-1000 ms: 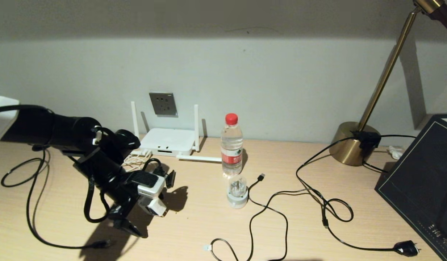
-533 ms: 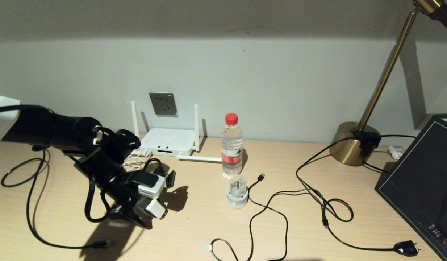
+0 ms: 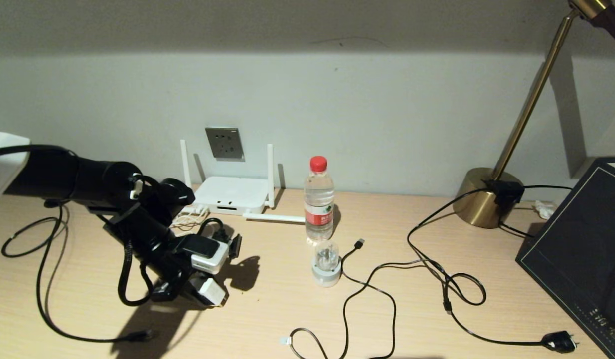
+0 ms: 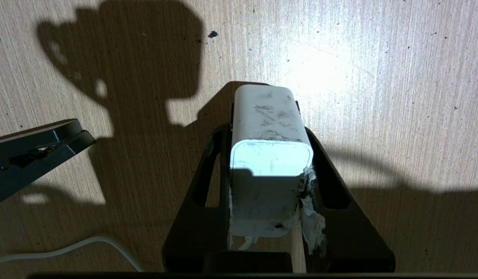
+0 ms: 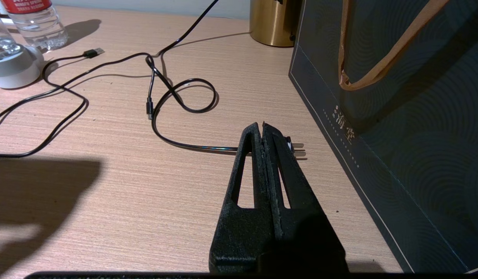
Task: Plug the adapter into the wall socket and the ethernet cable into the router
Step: Pick up plug, then align plug and socket
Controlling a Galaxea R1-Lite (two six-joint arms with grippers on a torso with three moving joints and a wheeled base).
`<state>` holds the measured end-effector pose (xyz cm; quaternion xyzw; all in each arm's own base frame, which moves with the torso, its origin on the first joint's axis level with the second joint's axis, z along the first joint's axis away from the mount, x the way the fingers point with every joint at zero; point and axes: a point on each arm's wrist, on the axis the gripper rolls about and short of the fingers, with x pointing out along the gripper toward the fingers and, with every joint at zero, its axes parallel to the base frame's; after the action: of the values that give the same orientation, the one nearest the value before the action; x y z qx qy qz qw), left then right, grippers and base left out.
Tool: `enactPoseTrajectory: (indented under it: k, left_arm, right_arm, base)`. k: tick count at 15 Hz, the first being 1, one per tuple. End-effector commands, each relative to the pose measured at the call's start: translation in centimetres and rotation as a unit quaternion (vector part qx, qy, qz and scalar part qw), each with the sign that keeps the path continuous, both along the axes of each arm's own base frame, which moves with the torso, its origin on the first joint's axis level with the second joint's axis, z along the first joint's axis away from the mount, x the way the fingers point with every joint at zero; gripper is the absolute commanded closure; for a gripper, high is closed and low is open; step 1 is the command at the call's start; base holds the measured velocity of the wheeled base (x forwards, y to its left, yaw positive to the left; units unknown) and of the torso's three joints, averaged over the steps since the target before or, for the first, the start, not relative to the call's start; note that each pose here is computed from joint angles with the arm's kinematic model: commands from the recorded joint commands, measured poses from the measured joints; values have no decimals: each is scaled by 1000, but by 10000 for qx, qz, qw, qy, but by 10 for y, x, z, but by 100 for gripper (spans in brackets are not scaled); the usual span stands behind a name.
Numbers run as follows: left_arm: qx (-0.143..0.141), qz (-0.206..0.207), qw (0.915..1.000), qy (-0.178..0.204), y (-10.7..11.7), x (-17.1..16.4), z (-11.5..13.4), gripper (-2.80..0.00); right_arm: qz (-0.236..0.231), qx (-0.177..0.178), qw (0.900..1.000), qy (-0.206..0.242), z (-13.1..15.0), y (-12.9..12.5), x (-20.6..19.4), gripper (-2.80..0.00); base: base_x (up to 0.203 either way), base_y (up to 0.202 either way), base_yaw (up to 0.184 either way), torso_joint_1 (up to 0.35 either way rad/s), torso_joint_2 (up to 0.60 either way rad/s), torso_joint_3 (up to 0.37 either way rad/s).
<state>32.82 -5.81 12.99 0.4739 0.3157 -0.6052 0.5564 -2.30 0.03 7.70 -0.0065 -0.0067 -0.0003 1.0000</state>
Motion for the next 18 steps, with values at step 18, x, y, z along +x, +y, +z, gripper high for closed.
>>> enactPoseTrajectory:
  k: [18]
  left_arm:
    - [-3938, 4300, 7777, -2348, 107, -68, 77, 0]
  right_arm:
    - [2, -4, 10000, 6, 0, 0, 0, 0]
  base:
    - [0, 0, 0, 0, 0, 0]
